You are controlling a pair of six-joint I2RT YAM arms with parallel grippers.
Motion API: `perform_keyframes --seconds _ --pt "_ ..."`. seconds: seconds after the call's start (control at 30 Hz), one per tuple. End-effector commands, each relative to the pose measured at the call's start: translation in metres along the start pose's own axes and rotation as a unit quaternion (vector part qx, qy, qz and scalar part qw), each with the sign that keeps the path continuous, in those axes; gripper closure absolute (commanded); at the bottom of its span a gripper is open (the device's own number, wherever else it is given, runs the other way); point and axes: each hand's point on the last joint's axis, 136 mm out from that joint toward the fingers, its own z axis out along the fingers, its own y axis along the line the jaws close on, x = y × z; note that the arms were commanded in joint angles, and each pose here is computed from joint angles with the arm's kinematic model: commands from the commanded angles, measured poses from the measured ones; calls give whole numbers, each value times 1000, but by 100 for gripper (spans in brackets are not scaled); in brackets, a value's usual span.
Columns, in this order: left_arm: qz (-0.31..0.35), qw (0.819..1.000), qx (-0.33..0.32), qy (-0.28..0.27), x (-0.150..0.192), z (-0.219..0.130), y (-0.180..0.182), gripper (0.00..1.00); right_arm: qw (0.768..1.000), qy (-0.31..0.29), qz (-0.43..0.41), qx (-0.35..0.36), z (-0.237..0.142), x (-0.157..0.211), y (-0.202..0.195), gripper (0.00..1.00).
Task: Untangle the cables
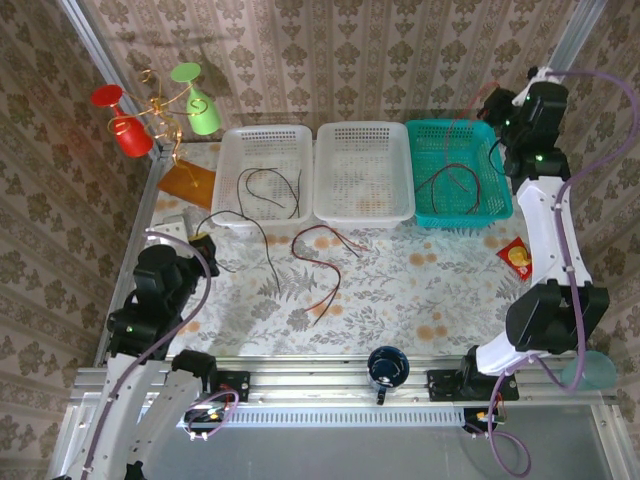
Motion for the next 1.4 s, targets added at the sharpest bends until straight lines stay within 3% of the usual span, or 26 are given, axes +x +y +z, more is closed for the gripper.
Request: perform_keyframes --seconds 0.0,0.17,0.3,0.53,0.7,0.83,0.93,1.13,1.27,1.37 --pt "-13 999 30 -8 -3 0 -12 100 999 23 -13 38 16 26 -27 100" --pt "-6 1000 30 -3 0 0 -13 100 983 160 22 85 37 123 -60 100" --pt "-5 999 33 -7 -3 -1 -16 100 960 239 1 150 51 190 -86 100" --pt "13 999 43 -5 -7 -7 -21 100 913 292 -17 283 58 239 -149 100" --pt "9 999 45 -6 -9 -8 -23 100 891 335 -5 307 52 273 -170 100" --pt "16 999 50 -10 -13 -8 -26 100 896 341 4 286 54 273 -166 100" --pt "22 998 53 -10 -18 -9 -29 100 913 323 15 247 59 256 -150 87" --pt "38 997 63 -38 -37 -13 -36 100 943 265 18 198 48 211 -120 50" --pt "57 995 68 -51 -57 -18 -43 100 953 239 20 186 34 187 -108 39" --pt "64 993 78 -58 -69 -20 -52 100 962 223 25 156 21 171 -92 39"
